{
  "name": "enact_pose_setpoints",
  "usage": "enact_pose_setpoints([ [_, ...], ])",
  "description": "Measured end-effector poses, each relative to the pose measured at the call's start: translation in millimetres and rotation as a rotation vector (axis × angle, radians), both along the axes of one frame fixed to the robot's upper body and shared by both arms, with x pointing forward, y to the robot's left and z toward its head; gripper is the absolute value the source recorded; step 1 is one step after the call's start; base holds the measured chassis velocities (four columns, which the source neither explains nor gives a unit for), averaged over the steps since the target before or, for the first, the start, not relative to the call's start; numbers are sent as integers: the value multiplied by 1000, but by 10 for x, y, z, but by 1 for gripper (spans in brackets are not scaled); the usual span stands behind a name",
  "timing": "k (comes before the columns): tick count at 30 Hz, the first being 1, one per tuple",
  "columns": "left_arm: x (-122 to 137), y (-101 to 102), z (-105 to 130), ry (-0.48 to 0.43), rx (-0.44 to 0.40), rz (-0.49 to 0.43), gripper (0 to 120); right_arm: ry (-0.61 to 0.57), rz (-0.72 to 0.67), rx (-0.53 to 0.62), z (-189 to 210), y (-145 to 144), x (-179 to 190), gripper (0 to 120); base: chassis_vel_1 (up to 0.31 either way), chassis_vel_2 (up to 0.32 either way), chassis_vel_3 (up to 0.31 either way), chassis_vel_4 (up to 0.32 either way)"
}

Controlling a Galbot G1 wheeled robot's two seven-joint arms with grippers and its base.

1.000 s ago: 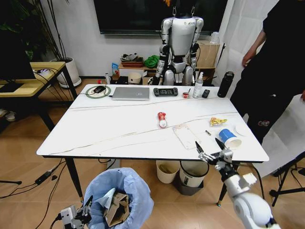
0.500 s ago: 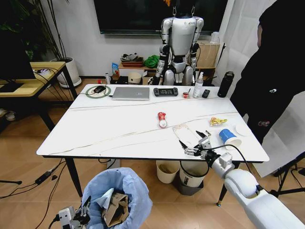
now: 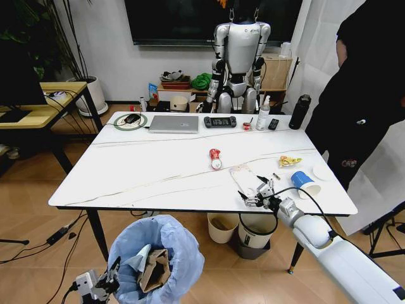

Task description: Pick up the trash bin and place the trash from the table into it.

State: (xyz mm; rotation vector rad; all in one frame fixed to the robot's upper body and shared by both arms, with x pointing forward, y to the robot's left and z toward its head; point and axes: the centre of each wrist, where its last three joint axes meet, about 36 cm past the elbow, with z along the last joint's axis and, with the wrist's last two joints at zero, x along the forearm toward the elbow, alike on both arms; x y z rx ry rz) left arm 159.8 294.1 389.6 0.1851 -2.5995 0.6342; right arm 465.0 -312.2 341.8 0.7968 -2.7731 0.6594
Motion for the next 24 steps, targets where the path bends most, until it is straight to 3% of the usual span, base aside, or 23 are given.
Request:
enact_pose_setpoints([
  [11, 25, 1, 37, 3, 2, -4, 0, -1, -31, -3, -33, -128, 105, 97, 0, 0, 0, 0],
  [22, 39, -2, 56, -4, 6, -10, 0, 7, -42, -9, -98, -254, 92, 53, 0, 0, 0, 0],
  [24, 41, -3, 61, -6, 6, -10, 0, 7, -42, -9, -99, -259, 90, 50, 0, 0, 0, 0],
])
